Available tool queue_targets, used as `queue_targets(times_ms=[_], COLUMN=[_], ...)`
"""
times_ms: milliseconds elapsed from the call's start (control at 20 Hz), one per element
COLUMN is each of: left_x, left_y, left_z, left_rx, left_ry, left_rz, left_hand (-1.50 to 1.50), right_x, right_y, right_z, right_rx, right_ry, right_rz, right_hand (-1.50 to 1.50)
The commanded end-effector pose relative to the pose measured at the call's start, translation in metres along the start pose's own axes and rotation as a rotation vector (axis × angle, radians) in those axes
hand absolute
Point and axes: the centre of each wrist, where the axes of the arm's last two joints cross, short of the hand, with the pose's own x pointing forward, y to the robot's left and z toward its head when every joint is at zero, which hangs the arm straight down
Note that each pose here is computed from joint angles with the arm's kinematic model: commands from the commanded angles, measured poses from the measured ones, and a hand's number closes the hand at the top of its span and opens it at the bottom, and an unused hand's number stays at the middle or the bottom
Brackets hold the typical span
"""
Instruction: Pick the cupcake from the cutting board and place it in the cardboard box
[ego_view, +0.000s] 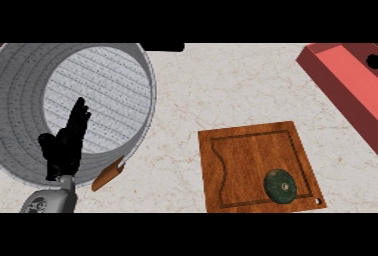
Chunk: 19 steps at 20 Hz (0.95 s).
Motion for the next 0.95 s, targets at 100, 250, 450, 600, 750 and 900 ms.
queue_targets(times_ms=[100,250,450,600,750,900], left_x=[-0.008,-0.010,-0.011,-0.012,-0.022,-0.023], left_y=[-0.019,-0.004,-0.023,0.012,0.007,0.012], left_z=[-0.005,0.011,0.005,-0.001,0.003,0.010], left_rx=[-0.026,-0.018,-0.011,0.010,0.015,0.013], left_ry=[0.056,0.065,0.063,0.075,0.082,0.087], left_rz=[0.035,0.002,0.020,0.024,0.003,0.015], left_hand=[0.00,0.00,0.00,0.00,0.00,0.00], right_x=[-0.028,-0.043,-0.048,-0.045,-0.066,-0.102], right_y=[0.009,0.020,0.020,0.012,0.006,0.014], right_z=[-0.009,-0.007,-0.006,-0.010,-0.016,-0.015], right_rx=[0.071,0.056,0.015,-0.019,-0.034,-0.100], right_ry=[0.053,0.031,-0.083,-0.088,-0.090,-0.026], right_rz=[-0.181,-0.248,-0.429,-0.633,-0.777,-0.810], right_hand=[-1.50,-1.50,-1.50,-1.50,-1.50,-1.50])
